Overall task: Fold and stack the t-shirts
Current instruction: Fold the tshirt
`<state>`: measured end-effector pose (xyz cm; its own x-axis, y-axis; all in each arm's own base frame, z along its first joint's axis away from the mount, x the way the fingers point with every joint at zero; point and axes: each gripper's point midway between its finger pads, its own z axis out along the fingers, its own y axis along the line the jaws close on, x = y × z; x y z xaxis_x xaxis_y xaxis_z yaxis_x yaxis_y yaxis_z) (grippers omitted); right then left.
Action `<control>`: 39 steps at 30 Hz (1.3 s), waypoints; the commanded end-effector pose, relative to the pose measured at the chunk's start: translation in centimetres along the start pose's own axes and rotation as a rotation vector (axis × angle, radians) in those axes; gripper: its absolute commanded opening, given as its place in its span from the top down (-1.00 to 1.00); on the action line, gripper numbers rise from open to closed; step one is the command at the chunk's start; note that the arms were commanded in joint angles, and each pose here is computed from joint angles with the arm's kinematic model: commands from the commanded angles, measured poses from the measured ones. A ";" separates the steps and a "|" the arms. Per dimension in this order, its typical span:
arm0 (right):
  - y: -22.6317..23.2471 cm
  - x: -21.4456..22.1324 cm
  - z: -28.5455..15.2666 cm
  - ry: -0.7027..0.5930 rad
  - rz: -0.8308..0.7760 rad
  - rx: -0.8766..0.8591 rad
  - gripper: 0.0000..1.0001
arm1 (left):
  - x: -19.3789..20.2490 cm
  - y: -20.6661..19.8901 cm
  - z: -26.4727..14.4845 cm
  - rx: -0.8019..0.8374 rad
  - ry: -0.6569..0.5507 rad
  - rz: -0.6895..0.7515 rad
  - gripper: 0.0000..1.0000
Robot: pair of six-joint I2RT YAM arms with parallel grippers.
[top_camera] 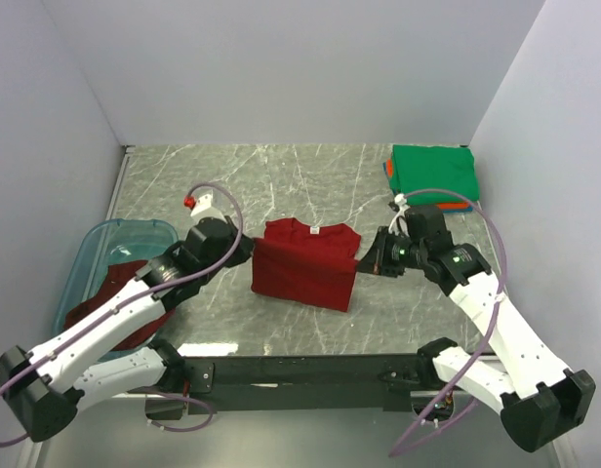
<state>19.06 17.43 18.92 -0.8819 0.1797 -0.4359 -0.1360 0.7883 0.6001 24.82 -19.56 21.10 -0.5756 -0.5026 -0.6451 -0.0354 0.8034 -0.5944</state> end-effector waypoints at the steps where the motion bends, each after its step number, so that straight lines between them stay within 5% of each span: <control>1: 1.4 -4.1 -0.7 -0.116 -0.042 -0.050 1.00 | -4.8 -2.4 0.6 0.036 -0.141 0.017 0.99; 39: -7.3 -10.5 9.7 -0.055 0.234 0.038 1.00 | -4.8 2.8 18.0 -0.184 0.063 0.066 0.99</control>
<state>31.19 15.72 11.65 -0.8860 0.3718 -0.2771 0.1076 0.7462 0.6570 39.75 -21.30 12.09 -0.6844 -0.4244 -0.5929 -0.1471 0.8768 -0.4578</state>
